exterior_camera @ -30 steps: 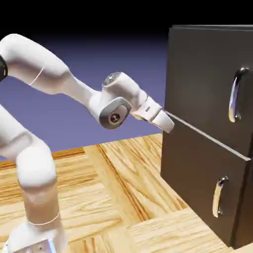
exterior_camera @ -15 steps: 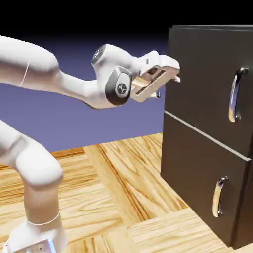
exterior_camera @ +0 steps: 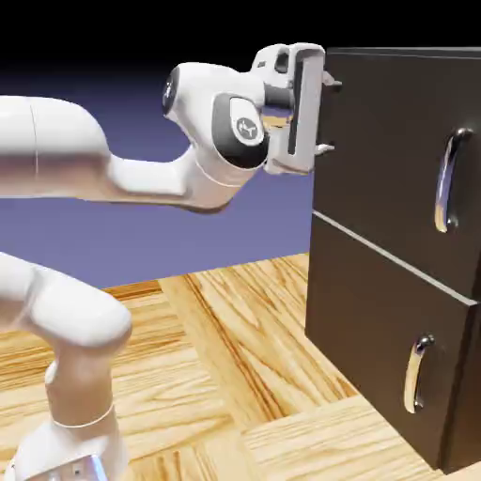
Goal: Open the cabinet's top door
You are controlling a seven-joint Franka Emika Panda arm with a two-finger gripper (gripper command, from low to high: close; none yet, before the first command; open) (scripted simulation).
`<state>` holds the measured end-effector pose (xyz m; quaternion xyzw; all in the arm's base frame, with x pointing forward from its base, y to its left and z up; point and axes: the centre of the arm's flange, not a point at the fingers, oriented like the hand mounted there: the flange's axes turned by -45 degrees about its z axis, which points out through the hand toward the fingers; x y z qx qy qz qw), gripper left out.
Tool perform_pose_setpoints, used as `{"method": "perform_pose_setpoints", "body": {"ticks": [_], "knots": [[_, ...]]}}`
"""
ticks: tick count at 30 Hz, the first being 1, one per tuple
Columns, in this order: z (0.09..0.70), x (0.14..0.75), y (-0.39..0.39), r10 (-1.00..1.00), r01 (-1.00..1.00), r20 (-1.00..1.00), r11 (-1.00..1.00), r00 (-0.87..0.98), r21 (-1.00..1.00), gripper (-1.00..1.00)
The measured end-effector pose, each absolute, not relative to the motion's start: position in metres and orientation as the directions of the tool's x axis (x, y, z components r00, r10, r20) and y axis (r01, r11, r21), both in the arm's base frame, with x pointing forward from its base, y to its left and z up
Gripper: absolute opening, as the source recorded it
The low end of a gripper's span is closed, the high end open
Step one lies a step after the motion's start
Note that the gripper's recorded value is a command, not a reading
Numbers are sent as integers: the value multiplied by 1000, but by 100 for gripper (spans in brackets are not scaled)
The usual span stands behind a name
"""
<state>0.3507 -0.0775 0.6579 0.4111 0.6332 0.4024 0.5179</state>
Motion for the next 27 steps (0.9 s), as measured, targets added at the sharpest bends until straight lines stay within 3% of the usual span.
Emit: {"method": "perform_pose_setpoints", "body": {"ticks": [14,23,27], "knots": [[621,372,-171,457,-48,-889,888,-34,458,0],[550,409,-220,0,-42,-1000,999,0,0,0],[551,440,-220,1,-42,-1000,999,1,0,0]]}}
